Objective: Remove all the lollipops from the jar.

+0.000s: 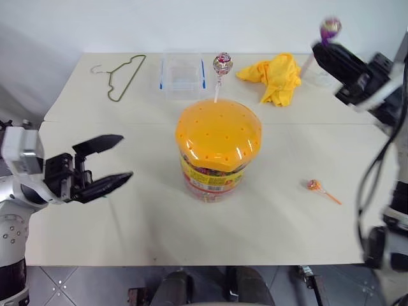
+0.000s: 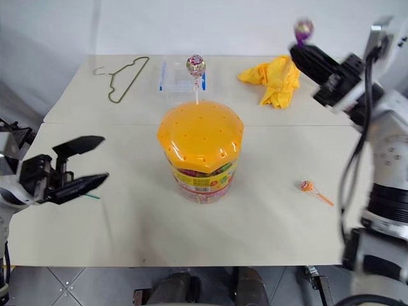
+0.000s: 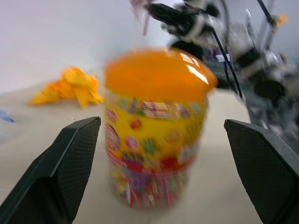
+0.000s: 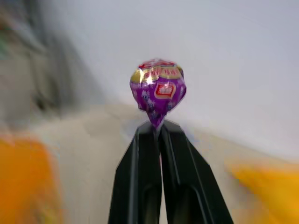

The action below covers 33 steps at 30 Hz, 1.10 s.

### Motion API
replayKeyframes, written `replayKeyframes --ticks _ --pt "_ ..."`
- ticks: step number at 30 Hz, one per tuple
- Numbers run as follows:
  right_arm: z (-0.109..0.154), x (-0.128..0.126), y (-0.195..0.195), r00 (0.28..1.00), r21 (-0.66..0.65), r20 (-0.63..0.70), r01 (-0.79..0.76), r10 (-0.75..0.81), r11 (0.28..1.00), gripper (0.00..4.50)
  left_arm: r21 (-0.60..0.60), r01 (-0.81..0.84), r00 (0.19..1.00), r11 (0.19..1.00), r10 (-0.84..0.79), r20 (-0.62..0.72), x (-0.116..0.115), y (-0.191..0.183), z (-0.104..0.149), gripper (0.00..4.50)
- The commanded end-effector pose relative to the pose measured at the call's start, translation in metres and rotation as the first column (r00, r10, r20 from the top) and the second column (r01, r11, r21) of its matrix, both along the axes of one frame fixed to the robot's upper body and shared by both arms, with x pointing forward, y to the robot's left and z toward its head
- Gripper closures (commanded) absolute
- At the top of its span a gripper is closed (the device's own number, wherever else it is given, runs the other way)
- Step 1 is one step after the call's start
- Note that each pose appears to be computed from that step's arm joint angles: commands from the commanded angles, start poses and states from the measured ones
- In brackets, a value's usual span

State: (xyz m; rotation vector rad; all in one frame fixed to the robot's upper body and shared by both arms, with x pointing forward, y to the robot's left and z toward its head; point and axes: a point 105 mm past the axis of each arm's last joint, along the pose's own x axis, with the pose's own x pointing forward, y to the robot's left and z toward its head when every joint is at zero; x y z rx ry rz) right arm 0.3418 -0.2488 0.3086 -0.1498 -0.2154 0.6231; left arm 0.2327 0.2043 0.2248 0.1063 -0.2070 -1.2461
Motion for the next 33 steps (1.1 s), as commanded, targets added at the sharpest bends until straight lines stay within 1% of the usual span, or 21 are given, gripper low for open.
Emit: replayKeyframes --ticks 1,2,3,4,5,6,8,10,11,12,14,17,19,21,22,23,25,27,29,31,33 --pt "-0.044 -0.005 -0.051 0.958 -0.288 -0.16 0.184 -0.237 0.94 4.48 0.064 0.058 0.998 0.996 -0.06 0.037 -0.006 -0.007 -0.002 0.0" --pt "-0.064 -0.01 -0.067 0.924 -0.371 -0.225 0.213 -0.31 0.904 4.48 0.067 0.066 0.997 0.996 -0.068 0.037 -0.006 -0.007 -0.003 0.0" --pt "-0.08 -0.015 -0.077 0.896 -0.426 -0.269 0.217 -0.352 0.878 4.48 0.072 0.073 0.996 0.995 -0.076 0.035 -0.005 -0.009 -0.004 0.0" --pt "-0.092 -0.018 -0.083 0.879 -0.457 -0.294 0.215 -0.374 0.863 4.48 0.078 0.079 0.996 0.994 -0.082 0.033 -0.005 -0.009 -0.005 0.0" --pt "-0.112 -0.023 -0.09 0.848 -0.5 -0.339 0.203 -0.406 0.842 4.48 0.078 0.082 0.996 0.994 -0.085 0.032 -0.004 -0.01 -0.006 0.0" --pt "-0.127 -0.028 -0.095 0.823 -0.52 -0.376 0.194 -0.427 0.832 4.48 0.076 0.085 0.996 0.993 -0.088 0.031 -0.003 -0.011 -0.007 0.0" --pt "-0.15 -0.036 -0.098 0.789 -0.551 -0.428 0.16 -0.442 0.819 4.48 0.074 0.087 0.995 0.994 -0.089 0.032 -0.002 -0.012 -0.007 0.0" --pt "-0.167 -0.043 -0.102 0.763 -0.553 -0.46 0.154 -0.454 0.819 4.48 0.069 0.088 0.995 0.994 -0.09 0.033 -0.001 -0.014 -0.007 0.0" --pt "-0.174 -0.045 -0.104 0.751 -0.542 -0.477 0.158 -0.457 0.825 3.98 0.069 0.089 0.995 0.994 -0.091 0.033 -0.001 -0.014 -0.007 0.0" --pt "-0.178 -0.047 -0.106 0.744 -0.534 -0.486 0.163 -0.459 0.83 3.8 0.07 0.089 0.995 0.994 -0.092 0.033 -0.001 -0.014 -0.007 0.0" --pt "-0.178 -0.05 -0.107 0.744 -0.516 -0.498 0.158 -0.445 0.842 3.13 0.071 0.089 0.995 0.994 -0.092 0.033 -0.002 -0.014 -0.005 0.0" --pt "-0.169 -0.051 -0.105 0.769 -0.477 -0.49 0.157 -0.41 0.865 2.14 0.07 0.079 0.996 0.994 -0.081 0.037 -0.002 -0.012 -0.002 0.0" --pt "-0.153 -0.046 -0.101 0.824 -0.452 -0.434 0.15 -0.364 0.879 1.41 0.057 0.061 0.997 0.997 -0.063 0.044 -0.001 -0.009 0.001 0.0" --pt "-0.123 -0.037 -0.089 0.921 -0.428 -0.279 0.133 -0.27 0.894 0.7 0.02 0.037 0.998 0.999 -0.038 0.049 0.0 -0.006 0.006 0.0" --pt "-0.11 -0.035 -0.082 0.95 -0.42 -0.224 0.107 -0.217 0.901 0.38 -0.018 0.021 0.998 1.0 -0.02 0.055 0.002 -0.004 0.011 0.0" --pt "-0.092 -0.033 -0.069 0.976 -0.383 -0.169 0.064 -0.138 0.922 0.03 -0.068 -0.002 0.998 0.998 0.006 0.065 0.003 -0.001 0.018 0.0" --pt "-0.058 -0.031 -0.036 0.997 -0.261 -0.071 -0.061 0.043 0.963 0.03 -0.146 -0.046 0.995 0.988 0.058 0.076 0.006 0.007 0.028 0.0" --pt "-0.031 -0.031 -0.003 0.981 -0.193 0.009 -0.188 0.194 0.963 0.03 -0.209 -0.09 0.992 0.974 0.107 0.073 0.007 0.014 0.033 0.0" --pt "-0.013 -0.032 0.034 0.942 -0.156 0.061 -0.319 0.331 0.935 0.03 -0.263 -0.125 0.988 0.957 0.145 0.06 0.008 0.022 0.035 0.0" --pt "0.003 -0.034 0.074 0.882 -0.105 0.09 -0.453 0.462 0.885 0.03 -0.313 -0.16 0.981 0.936 0.185 0.052 0.009 0.029 0.037 0.0" --pt "0.012 -0.033 0.102 0.842 -0.089 0.103 -0.523 0.53 0.848 0.03 -0.33 -0.179 0.978 0.927 0.205 0.044 0.01 0.032 0.036 0.0"
